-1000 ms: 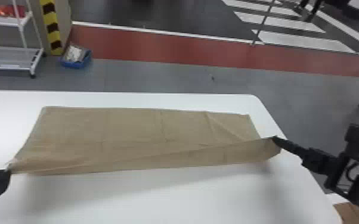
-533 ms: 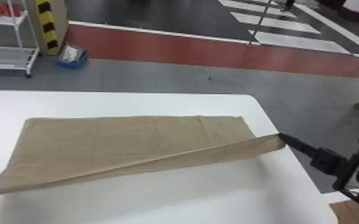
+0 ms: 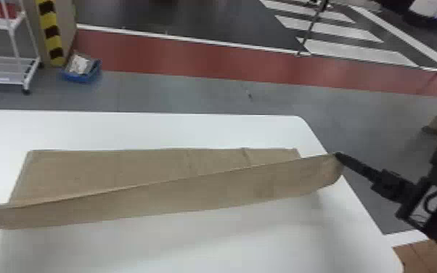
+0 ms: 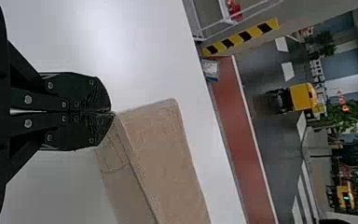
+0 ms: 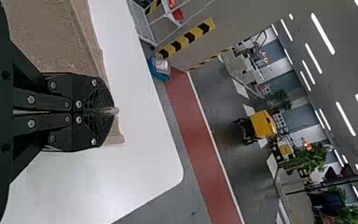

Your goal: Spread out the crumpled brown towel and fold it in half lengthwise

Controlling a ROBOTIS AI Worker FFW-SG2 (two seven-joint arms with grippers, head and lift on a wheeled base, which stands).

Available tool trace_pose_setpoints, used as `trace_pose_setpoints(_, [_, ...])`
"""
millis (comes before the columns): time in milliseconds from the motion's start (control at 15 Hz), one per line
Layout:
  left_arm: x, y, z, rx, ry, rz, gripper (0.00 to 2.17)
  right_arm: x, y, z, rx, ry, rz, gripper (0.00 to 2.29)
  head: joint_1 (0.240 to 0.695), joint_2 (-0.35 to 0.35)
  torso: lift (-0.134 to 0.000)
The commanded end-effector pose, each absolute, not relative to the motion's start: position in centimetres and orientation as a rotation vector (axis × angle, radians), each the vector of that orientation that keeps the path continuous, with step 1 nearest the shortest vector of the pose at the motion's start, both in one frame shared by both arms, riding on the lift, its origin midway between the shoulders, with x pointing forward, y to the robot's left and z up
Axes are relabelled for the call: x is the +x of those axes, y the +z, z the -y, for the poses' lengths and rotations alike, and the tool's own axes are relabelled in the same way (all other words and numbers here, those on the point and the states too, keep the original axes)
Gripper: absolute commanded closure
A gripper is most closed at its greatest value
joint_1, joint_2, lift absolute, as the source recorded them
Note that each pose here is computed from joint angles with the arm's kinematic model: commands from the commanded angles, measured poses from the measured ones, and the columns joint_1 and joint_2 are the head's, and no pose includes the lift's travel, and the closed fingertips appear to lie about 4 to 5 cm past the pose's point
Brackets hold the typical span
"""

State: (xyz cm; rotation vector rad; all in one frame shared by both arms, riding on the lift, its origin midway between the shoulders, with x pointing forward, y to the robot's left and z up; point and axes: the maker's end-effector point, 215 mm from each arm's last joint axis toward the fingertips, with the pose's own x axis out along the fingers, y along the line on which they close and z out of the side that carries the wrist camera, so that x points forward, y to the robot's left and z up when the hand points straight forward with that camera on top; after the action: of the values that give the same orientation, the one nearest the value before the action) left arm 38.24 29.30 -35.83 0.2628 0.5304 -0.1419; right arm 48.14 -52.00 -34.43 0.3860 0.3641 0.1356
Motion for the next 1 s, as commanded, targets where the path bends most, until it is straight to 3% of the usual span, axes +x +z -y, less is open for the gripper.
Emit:
trace_pose_setpoints(0, [40.5, -35.5, -28.0, 0.252, -0.158, -0.486, 1.63, 51.2, -34.9, 50.6, 0.370, 0.153, -0.378, 1.30, 0.695, -0.291, -0.124])
trace_pose_setpoints(333, [46.1, -36.5, -27.0, 0.233, -0.164, -0.467, 1.63, 57.3, -34.5, 49.3, 0.293, 0.144, -0.368, 1.30, 0.695, -0.251, -0.124])
trace_pose_setpoints(933, [53.0, -36.7, -25.2, 0.272, -0.169, -0.424, 1.63, 56.5, -36.2, 53.5, 0.266, 0.056, -0.338, 1.30, 0.695, -0.268, -0.124])
